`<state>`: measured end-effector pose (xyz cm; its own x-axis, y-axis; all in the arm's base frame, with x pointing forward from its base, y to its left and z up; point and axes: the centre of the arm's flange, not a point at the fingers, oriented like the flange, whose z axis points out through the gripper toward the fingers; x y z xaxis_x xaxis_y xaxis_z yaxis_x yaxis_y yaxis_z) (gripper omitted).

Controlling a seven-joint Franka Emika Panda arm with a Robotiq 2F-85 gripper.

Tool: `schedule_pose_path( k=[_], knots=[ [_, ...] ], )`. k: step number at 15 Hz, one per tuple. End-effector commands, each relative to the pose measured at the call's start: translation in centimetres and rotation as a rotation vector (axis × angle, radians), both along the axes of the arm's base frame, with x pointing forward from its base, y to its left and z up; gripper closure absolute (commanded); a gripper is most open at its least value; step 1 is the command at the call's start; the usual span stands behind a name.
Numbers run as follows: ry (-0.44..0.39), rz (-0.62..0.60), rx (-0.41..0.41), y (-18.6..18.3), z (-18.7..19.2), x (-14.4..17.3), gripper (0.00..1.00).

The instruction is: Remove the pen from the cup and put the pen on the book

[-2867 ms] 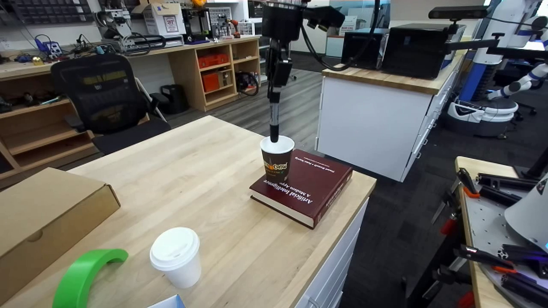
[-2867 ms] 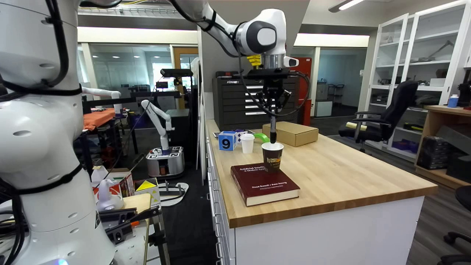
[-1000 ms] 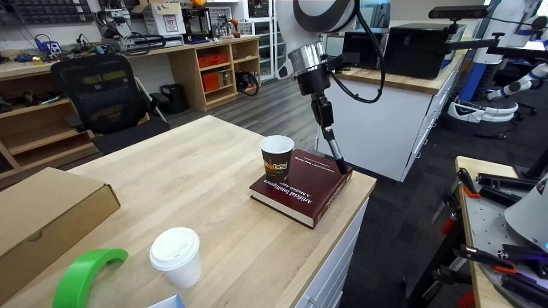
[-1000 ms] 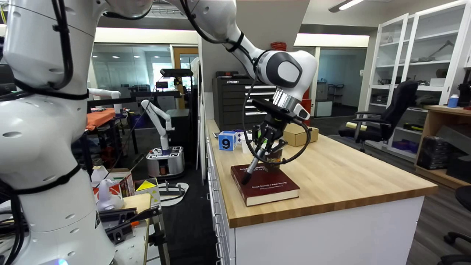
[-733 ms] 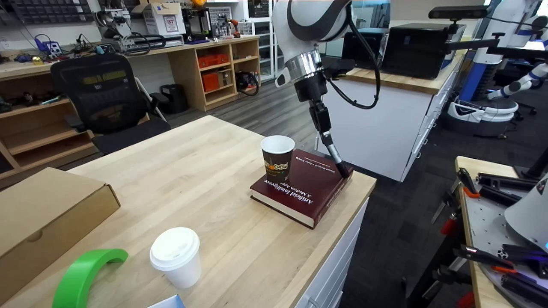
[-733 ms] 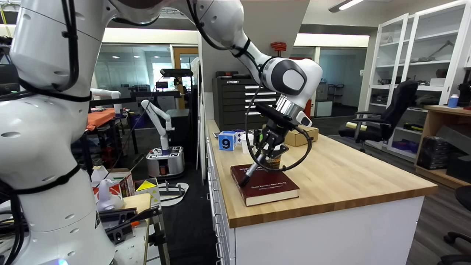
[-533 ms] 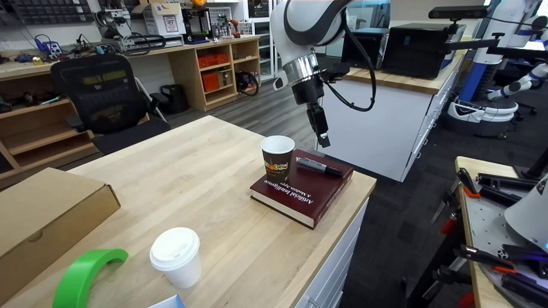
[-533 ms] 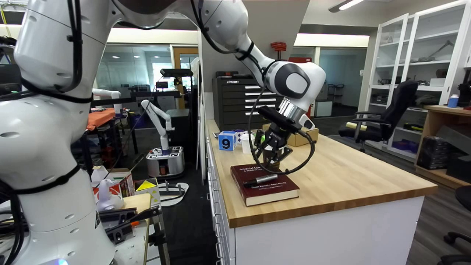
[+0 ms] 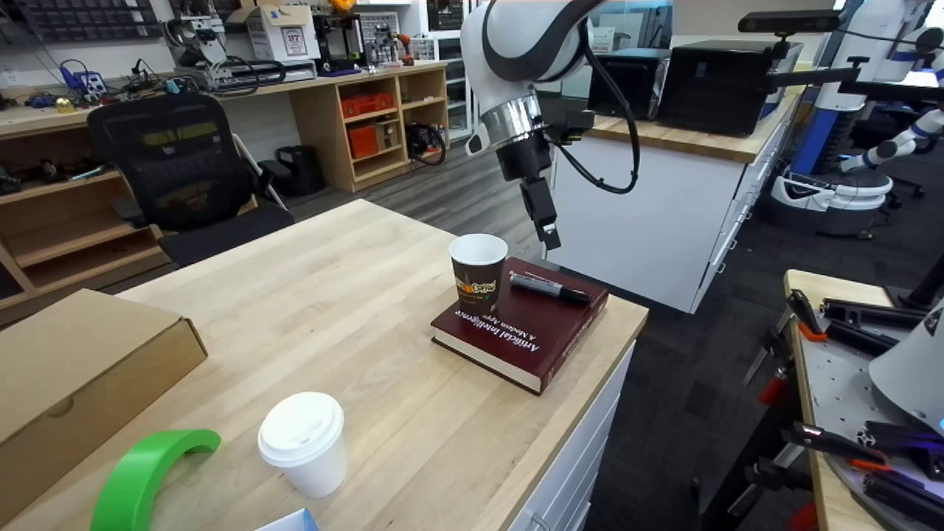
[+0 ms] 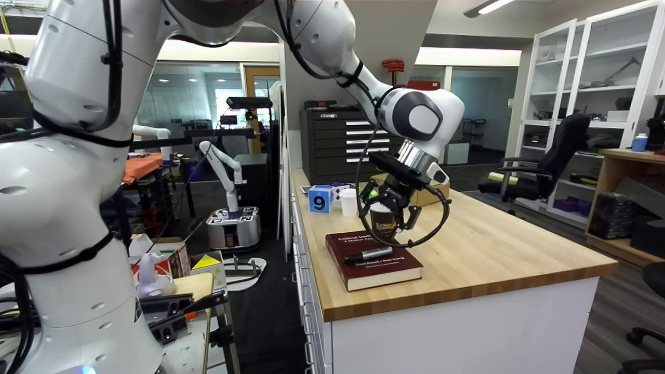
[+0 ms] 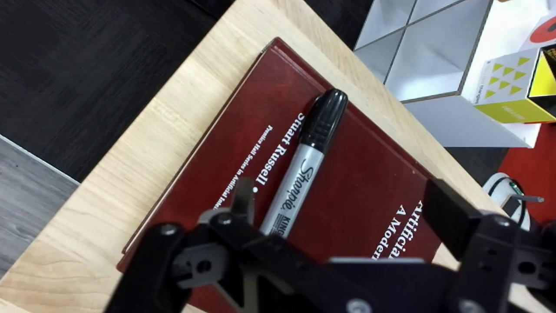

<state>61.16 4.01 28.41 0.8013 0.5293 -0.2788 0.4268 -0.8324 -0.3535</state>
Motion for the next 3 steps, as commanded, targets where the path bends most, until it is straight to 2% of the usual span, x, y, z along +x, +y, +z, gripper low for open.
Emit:
schedule_pose_path(
  k=[1, 3],
  knots=[
    [0.001, 0.0, 0.0, 0.02, -0.06, -0.01, 0.0],
    [0.002, 0.001, 0.001, 0.06, -0.13, -0.02, 0.0]
  ],
)
